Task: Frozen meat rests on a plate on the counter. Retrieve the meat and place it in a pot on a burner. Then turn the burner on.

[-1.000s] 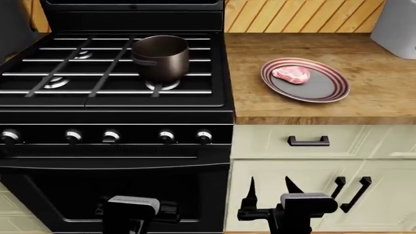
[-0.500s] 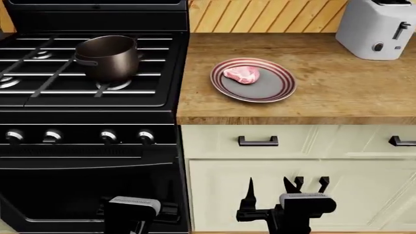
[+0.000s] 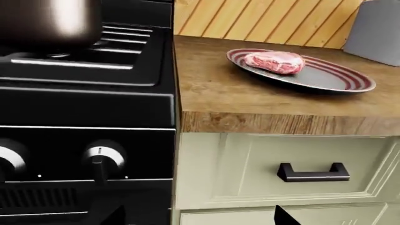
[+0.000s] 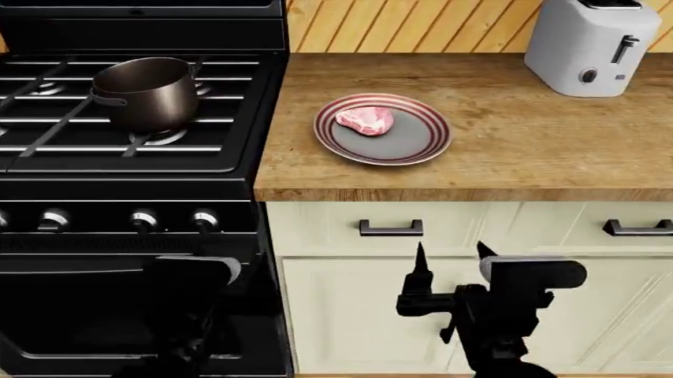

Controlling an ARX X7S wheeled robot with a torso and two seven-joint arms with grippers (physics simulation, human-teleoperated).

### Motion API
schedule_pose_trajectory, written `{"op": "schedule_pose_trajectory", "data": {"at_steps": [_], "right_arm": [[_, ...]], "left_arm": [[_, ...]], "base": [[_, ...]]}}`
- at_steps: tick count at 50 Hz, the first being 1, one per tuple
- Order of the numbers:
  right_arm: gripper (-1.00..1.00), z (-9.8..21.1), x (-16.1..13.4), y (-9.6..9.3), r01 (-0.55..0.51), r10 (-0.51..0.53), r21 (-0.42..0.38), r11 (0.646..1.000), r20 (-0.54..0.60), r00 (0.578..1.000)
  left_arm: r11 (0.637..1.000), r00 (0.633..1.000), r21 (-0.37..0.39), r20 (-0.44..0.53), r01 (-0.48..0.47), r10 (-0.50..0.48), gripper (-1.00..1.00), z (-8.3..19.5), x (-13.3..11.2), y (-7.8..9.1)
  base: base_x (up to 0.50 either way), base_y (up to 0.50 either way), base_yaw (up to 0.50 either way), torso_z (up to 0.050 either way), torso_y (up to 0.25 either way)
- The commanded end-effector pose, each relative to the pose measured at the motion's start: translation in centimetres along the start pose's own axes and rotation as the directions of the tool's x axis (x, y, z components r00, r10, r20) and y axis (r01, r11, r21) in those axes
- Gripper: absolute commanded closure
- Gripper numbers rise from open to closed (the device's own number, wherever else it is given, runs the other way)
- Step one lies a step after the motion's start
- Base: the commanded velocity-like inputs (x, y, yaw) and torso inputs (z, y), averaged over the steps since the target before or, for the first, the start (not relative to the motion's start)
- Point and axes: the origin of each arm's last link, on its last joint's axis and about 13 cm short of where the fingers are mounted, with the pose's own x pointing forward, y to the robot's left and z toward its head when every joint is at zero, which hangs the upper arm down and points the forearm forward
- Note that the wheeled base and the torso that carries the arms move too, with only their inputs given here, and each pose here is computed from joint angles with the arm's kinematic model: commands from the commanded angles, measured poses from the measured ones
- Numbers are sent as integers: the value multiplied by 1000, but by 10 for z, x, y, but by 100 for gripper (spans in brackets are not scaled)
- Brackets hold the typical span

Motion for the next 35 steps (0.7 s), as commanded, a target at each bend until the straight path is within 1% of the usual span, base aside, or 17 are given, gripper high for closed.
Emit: {"op": "schedule_pose_trajectory", "data": {"at_steps": [1, 7, 9, 11, 16, 20, 35], "right_arm": [[-100, 94, -18, -5, -78, 84, -79, 994, 80, 993], [-100, 130, -16, -8, -89, 100, -92, 992, 126, 987], [-100, 140, -14, -9, -130, 137, -68, 989, 116, 984], [-100, 148, -11, -11, -149, 153, -52, 988, 105, 983], [-100, 163, -10, -13, -164, 172, -74, 984, 117, 978], [-100, 167, -10, -16, -189, 198, -75, 979, 125, 972], [-100, 175, -15, -17, -207, 220, -101, 973, 145, 965]], "left_arm": [[991, 997, 106, -3, 82, -82, -100, 85, -25, 2], [985, 991, 129, 49, 117, -124, -100, 114, -34, 2], [983, 989, 142, 75, 118, -129, -100, 124, -37, 4], [982, 987, 153, 96, 115, -131, -100, 132, -39, 5], [981, 981, 165, 145, 103, -128, -100, 147, -43, 7], [981, 979, 169, 162, 99, -127, -100, 150, -41, 9], [980, 975, 175, 181, 98, -129, -100, 152, -41, 9]], "base": [[0, 0, 0, 0, 0], [0, 0, 0, 0, 0], [0, 0, 0, 0, 0], [0, 0, 0, 0, 0], [0, 0, 0, 0, 0], [54, 0, 0, 0, 0], [500, -11, 0, 0, 0]]}}
